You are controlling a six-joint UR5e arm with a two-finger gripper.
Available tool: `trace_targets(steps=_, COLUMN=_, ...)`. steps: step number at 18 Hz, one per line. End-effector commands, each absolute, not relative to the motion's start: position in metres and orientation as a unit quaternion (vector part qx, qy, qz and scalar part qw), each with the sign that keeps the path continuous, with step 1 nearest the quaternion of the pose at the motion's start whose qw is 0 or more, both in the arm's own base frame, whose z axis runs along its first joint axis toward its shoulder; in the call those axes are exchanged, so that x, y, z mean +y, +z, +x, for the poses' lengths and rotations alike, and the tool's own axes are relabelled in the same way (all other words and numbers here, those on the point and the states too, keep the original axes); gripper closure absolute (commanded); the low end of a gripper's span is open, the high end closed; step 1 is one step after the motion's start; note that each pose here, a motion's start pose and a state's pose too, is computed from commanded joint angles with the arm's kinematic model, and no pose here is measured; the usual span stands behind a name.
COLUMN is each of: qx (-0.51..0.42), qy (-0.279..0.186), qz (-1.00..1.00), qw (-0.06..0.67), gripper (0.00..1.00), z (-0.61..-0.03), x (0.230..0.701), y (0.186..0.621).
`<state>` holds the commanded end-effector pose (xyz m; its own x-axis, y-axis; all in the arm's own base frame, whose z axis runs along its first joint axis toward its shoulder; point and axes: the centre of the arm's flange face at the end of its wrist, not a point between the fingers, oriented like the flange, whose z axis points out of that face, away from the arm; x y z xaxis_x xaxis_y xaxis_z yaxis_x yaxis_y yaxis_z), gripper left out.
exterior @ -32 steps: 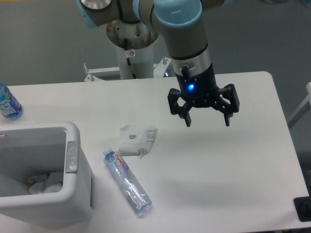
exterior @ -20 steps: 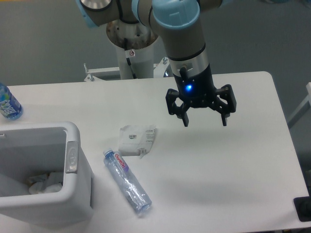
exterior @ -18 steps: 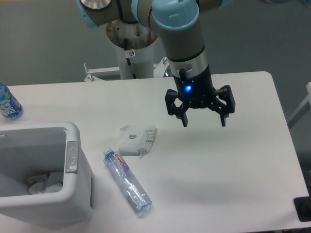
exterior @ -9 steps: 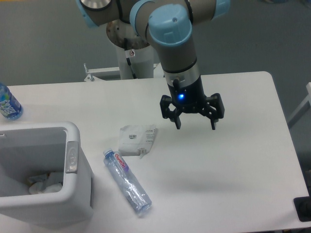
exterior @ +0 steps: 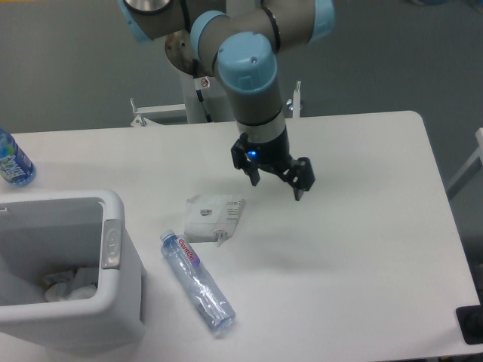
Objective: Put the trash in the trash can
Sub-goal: 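Move the open gripper down toward the crumpled white paper, then lower the gripper onto the white paper and close on it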
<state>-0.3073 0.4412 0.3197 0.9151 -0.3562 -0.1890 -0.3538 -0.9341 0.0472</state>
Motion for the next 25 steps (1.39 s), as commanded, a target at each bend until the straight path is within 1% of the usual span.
trace_targets(steps=4, qx=-0.209, qy=-0.065, qz=0.975, qw=0.026, gripper=0.0, z=-0.288, x=0.457, y=0.279)
trace_targets(steps=9, qx=-0.227, qy=-0.041, qz=0.972, qw=0.04, gripper=0.0, z=-0.268, x=0.462, y=0.25)
trace_targets(steps=16, qx=-0.239, qy=-0.025, qz=0.969, qw=0.052, gripper=0.0, z=-0.25, x=0.474, y=0.226)
trace_targets(steps=21, qx=-0.231, qy=-0.017, qz=0.971, qw=0.059, gripper=0.0, z=-0.235, x=0.484, y=0.21)
trace_targets(steps=25, qx=-0.231, qy=-0.013, qz=0.971, qw=0.062, gripper=0.0, z=-0.232, x=0.485, y=0.205)
